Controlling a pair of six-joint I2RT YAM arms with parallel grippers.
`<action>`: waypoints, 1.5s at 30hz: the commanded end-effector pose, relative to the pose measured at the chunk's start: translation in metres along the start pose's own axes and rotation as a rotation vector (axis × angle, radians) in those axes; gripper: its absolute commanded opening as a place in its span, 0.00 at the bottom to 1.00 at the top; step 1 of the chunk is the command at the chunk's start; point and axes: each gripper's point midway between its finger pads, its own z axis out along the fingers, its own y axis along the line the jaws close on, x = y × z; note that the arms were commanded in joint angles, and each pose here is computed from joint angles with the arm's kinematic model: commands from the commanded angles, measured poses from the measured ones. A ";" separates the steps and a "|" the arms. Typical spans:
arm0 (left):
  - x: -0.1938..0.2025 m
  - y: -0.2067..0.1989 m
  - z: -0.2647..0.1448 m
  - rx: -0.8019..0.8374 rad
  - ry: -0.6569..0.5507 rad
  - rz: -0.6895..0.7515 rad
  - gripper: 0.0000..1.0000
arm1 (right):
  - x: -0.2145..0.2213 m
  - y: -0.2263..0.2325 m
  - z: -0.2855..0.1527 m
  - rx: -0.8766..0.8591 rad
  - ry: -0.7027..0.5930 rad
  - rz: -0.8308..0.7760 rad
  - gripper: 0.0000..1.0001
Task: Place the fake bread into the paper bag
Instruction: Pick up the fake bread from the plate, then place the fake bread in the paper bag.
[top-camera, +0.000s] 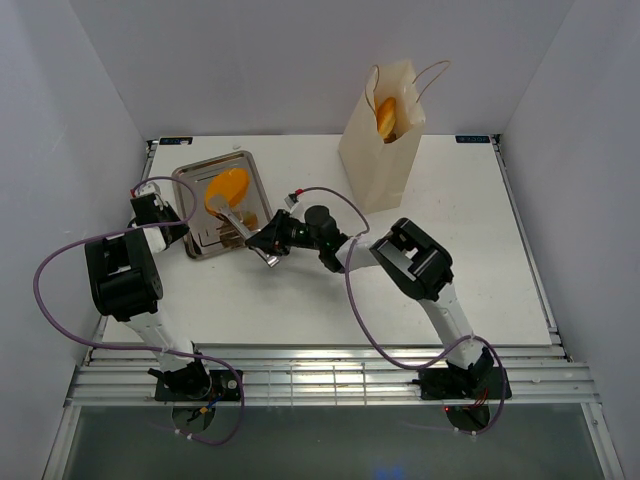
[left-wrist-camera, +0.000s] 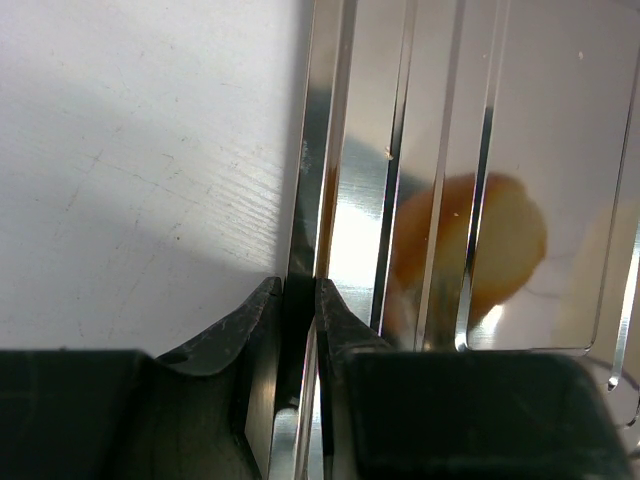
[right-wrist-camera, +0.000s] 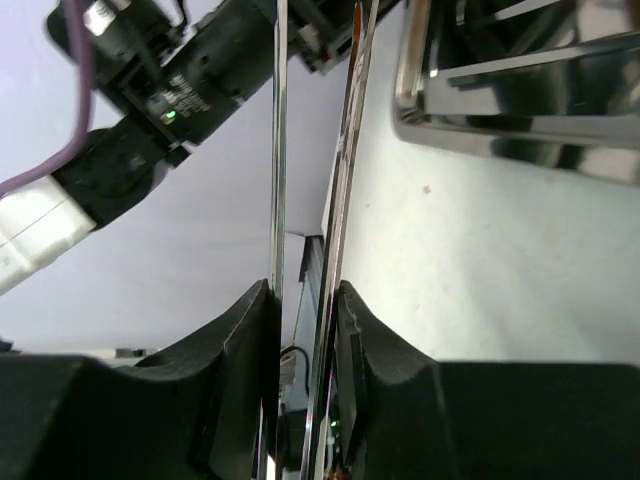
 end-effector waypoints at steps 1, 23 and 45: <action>0.099 0.024 -0.010 -0.084 0.319 -0.035 0.08 | -0.005 0.074 -0.015 -0.132 -0.023 -0.163 0.08; -0.025 -0.029 -0.073 0.006 0.017 -0.139 0.67 | -0.056 0.215 -0.148 -0.079 -0.034 -0.554 0.09; -0.108 -0.477 -0.275 1.325 -0.265 0.178 0.98 | -0.138 0.299 -0.352 -0.102 -0.330 -0.668 0.08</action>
